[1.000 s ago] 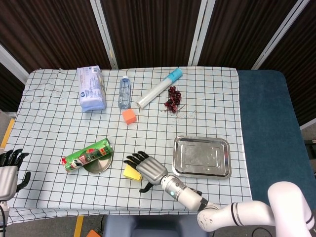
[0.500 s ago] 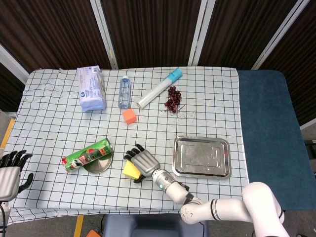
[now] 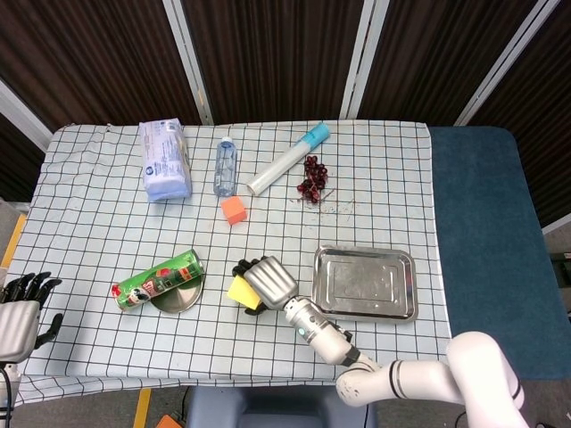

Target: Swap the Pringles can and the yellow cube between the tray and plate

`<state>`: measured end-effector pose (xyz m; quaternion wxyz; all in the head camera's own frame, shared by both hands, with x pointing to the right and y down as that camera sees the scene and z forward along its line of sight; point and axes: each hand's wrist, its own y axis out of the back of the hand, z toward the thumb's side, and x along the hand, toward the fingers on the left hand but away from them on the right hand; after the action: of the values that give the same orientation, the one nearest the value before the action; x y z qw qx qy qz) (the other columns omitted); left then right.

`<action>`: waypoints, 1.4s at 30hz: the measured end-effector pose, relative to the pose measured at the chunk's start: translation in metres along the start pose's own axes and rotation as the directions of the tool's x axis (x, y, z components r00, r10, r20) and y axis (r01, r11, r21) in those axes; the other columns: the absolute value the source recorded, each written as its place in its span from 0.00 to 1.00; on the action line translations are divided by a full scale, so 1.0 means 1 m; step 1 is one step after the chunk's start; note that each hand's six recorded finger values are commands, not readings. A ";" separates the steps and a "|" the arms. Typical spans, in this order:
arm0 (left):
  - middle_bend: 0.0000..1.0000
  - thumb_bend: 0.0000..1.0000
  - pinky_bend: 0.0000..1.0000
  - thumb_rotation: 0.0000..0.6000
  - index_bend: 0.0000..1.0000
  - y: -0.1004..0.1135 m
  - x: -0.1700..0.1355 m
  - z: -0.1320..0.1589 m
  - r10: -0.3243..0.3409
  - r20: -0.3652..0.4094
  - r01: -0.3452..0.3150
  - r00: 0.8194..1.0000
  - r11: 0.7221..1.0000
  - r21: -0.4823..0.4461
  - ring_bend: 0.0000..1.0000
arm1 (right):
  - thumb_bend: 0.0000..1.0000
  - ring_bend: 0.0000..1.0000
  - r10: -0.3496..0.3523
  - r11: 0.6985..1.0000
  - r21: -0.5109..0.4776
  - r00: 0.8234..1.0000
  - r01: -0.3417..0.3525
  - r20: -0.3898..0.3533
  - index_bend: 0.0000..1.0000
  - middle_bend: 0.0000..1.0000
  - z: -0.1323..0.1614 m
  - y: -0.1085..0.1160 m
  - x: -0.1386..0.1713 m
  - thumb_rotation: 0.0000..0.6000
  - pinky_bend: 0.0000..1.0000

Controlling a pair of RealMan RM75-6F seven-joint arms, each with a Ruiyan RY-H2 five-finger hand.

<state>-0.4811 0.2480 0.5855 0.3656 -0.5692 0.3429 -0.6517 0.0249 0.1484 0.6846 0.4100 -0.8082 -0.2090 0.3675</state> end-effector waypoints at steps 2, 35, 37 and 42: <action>0.15 0.41 0.14 1.00 0.23 0.000 0.000 0.001 -0.001 0.003 0.001 1.000 1.000 0.002 0.11 | 0.03 0.62 -0.031 0.999 0.023 0.999 0.031 0.029 0.77 0.58 -0.014 0.015 0.014 1.00 0.64; 0.16 0.41 0.15 1.00 0.23 -0.004 -0.003 0.010 -0.017 0.016 0.017 1.000 1.000 0.024 0.11 | 0.03 0.00 0.026 0.996 0.074 0.942 -0.054 0.336 0.00 0.00 -0.204 0.054 0.224 1.00 0.00; 0.16 0.41 0.15 1.00 0.23 -0.004 -0.003 0.011 -0.018 0.019 0.018 1.000 1.000 0.024 0.11 | 0.03 0.00 -0.011 0.996 0.082 0.936 -0.019 0.351 0.00 0.00 -0.207 0.062 0.233 1.00 0.00; 0.16 0.41 0.15 1.00 0.23 -0.001 -0.003 0.012 -0.003 0.027 0.002 1.000 1.000 0.018 0.11 | 0.03 0.00 -0.144 0.987 0.131 0.890 0.096 0.433 0.00 0.00 -0.219 0.082 0.265 1.00 0.00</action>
<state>-0.4692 0.2508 0.5864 0.3744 -0.5751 0.3315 -0.6474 0.3661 0.1592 0.5917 0.4164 -0.6666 -0.3260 0.5253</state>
